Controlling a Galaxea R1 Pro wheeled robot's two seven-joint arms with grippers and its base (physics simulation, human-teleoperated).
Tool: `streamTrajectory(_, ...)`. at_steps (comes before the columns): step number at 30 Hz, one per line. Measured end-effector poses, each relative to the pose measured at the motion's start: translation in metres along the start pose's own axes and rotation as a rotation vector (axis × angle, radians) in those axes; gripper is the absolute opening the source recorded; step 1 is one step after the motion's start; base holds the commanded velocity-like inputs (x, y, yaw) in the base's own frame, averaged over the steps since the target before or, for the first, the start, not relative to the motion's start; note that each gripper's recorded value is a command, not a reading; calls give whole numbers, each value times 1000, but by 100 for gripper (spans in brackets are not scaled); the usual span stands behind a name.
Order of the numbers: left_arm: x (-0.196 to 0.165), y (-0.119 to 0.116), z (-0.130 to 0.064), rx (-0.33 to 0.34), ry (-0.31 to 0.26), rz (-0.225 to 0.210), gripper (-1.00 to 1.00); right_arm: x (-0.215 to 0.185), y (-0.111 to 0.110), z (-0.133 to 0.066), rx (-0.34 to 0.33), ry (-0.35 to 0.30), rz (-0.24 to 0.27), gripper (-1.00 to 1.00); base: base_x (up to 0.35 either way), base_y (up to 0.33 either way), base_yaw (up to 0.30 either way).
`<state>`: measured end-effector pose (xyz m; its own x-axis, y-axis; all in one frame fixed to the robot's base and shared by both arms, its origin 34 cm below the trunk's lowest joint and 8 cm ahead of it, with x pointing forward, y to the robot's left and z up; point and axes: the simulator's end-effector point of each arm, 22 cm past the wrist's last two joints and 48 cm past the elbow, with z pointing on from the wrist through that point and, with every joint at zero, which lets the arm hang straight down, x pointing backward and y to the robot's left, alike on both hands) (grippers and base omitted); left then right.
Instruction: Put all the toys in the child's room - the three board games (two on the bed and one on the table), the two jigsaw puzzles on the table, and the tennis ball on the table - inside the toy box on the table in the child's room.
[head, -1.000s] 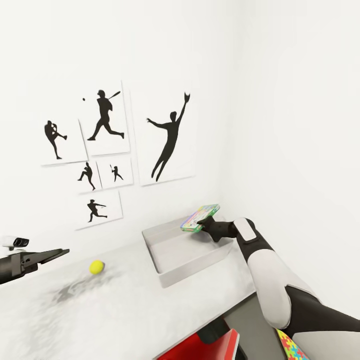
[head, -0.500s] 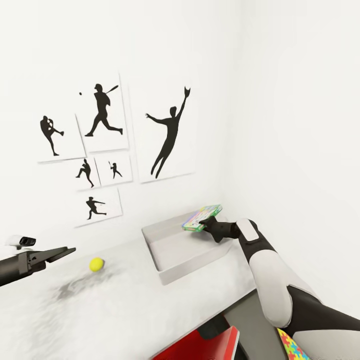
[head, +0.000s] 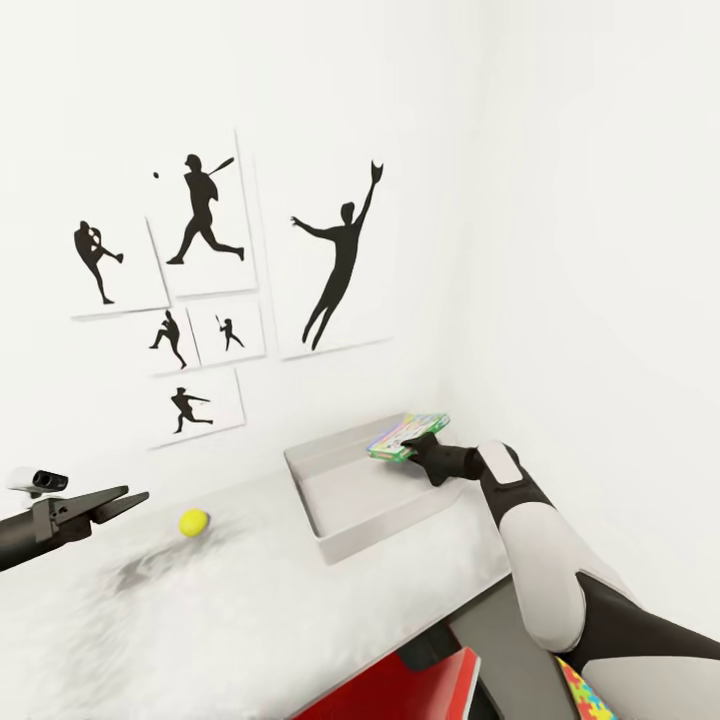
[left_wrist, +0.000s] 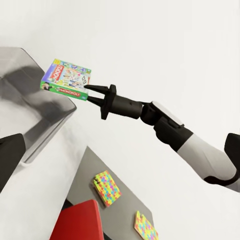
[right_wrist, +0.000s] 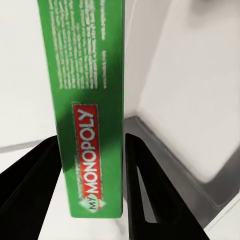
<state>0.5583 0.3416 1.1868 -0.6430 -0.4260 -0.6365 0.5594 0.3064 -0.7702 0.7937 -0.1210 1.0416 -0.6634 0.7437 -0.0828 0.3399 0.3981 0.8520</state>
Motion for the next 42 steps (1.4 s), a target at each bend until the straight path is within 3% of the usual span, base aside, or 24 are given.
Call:
streamTrajectory(14, 4, 10, 2, -9, 5, -21, 100, -2, -12, 9, 16, -6, 24, -100, 0, 0, 93)
streamTrajectory(20, 6, 15, 3, -13, 8, -30, 100, -3, -28, 12, 71, -5, 34, -100, 0, 0, 126)
streamTrajectory(26, 7, 19, 3, -17, 11, -38, 100, -6, -30, 12, 52, -3, 92, -100, 0, 0, 96)
streamTrajectory(42, 11, 27, 4, -25, 17, -53, 100, -8, -38, 18, 55, 1, 112, -100, 0, 0, -14)
